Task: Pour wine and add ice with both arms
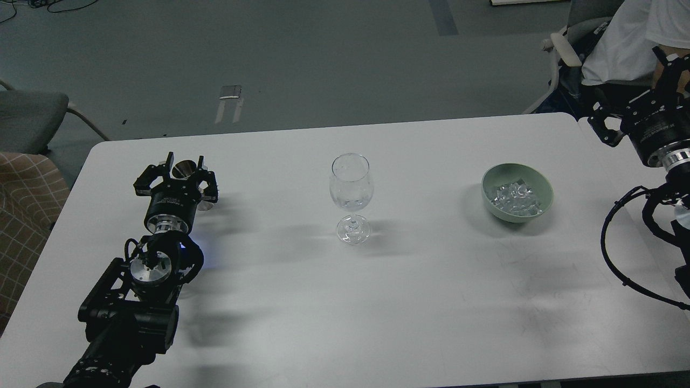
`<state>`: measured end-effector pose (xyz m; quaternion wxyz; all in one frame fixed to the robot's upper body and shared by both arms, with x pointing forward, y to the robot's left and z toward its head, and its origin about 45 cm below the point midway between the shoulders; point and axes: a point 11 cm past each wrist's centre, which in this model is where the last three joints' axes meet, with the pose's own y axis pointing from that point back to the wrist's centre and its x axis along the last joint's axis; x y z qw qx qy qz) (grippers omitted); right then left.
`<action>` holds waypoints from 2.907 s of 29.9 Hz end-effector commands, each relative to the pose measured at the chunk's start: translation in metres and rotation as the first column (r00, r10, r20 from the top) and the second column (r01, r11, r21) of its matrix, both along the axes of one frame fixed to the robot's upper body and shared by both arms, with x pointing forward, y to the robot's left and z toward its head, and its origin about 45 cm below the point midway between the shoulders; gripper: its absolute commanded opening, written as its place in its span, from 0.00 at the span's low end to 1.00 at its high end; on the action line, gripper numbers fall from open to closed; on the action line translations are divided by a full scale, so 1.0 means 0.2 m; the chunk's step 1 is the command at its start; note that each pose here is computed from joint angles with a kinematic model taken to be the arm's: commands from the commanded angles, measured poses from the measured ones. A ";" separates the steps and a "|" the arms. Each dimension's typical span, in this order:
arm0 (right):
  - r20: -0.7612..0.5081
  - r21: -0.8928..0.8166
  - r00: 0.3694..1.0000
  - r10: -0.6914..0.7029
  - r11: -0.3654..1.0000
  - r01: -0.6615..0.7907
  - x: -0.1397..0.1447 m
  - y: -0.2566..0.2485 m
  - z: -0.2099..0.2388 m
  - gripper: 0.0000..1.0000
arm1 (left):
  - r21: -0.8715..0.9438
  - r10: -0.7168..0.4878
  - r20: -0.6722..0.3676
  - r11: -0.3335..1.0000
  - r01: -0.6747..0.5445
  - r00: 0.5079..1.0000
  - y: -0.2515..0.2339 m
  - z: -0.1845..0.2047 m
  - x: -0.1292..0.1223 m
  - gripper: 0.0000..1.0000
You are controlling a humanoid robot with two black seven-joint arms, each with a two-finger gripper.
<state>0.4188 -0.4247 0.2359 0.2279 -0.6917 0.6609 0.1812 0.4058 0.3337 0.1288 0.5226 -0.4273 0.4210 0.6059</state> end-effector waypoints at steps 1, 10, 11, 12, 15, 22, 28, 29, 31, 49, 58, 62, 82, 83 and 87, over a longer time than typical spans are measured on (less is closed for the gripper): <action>0.006 0.001 1.000 0.002 1.000 -0.002 0.00 0.00 0.01 1.00 | 0.000 -0.005 0.015 1.000 0.005 1.000 -0.01 0.02 0.00 0.70; 0.007 0.002 1.000 0.000 1.000 0.000 0.00 0.00 0.01 1.00 | 0.004 -0.023 0.065 1.000 0.023 0.998 -0.03 0.12 0.04 0.89; 0.007 0.002 1.000 0.000 1.000 0.000 0.00 0.00 0.01 1.00 | 0.004 -0.031 0.086 1.000 0.030 0.996 -0.04 0.16 0.04 0.90; 0.008 0.002 1.000 0.001 1.000 -0.001 0.01 0.00 0.01 1.00 | 0.005 -0.034 0.096 0.999 0.034 0.995 -0.04 0.18 0.05 0.91; 0.009 0.002 1.000 0.003 1.000 -0.003 0.01 0.01 0.02 1.00 | 0.009 -0.046 0.129 0.999 0.045 0.991 -0.05 0.24 0.06 0.95; 0.041 -0.002 0.999 0.017 1.000 -0.017 0.04 0.03 0.08 1.00 | 0.114 -0.143 0.208 0.986 0.122 0.968 -0.09 0.43 0.10 0.98; 0.039 -0.038 0.999 0.034 0.999 -0.032 0.06 0.05 0.10 1.00 | 0.253 -0.190 0.244 0.959 0.127 0.951 -0.10 0.61 0.20 0.98; 0.038 -0.046 0.999 0.037 0.998 -0.035 0.06 0.06 0.10 1.00 | 0.277 -0.190 0.236 0.953 0.122 0.953 -0.09 0.63 0.21 0.98; 0.040 -0.053 0.998 0.038 0.998 -0.036 0.06 0.06 0.10 1.00 | 0.364 -0.154 0.174 0.928 0.082 0.973 -0.02 0.68 0.26 0.98; -0.014 -0.526 0.990 0.143 0.841 -0.129 0.11 0.14 0.22 1.00 | 0.493 -0.147 0.183 0.869 0.039 0.972 0.00 0.78 0.32 0.98; -0.189 -0.842 0.963 0.191 0.473 -0.259 0.12 0.10 0.26 1.00 | 0.496 -0.141 0.178 0.867 0.034 0.974 0.02 0.77 0.32 0.98; -0.210 -0.871 0.949 0.237 0.396 -0.291 0.16 0.17 0.32 1.00 | 0.497 -0.144 0.189 0.867 0.032 0.971 0.02 0.80 0.32 0.98; -0.393 -0.919 0.862 0.321 -0.115 -0.377 0.19 0.43 0.32 0.98 | 0.532 -0.144 0.246 0.846 -0.010 0.959 0.10 0.96 0.34 0.98; -0.408 -0.913 0.856 0.317 -0.165 -0.374 0.17 0.42 0.31 0.98 | 0.533 -0.144 0.247 0.846 -0.010 0.958 0.10 0.96 0.34 0.98; -0.467 -0.862 0.830 0.305 -0.365 -0.351 0.03 0.36 0.31 0.98 | 0.535 -0.144 0.250 0.845 -0.013 0.957 0.11 0.96 0.34 0.98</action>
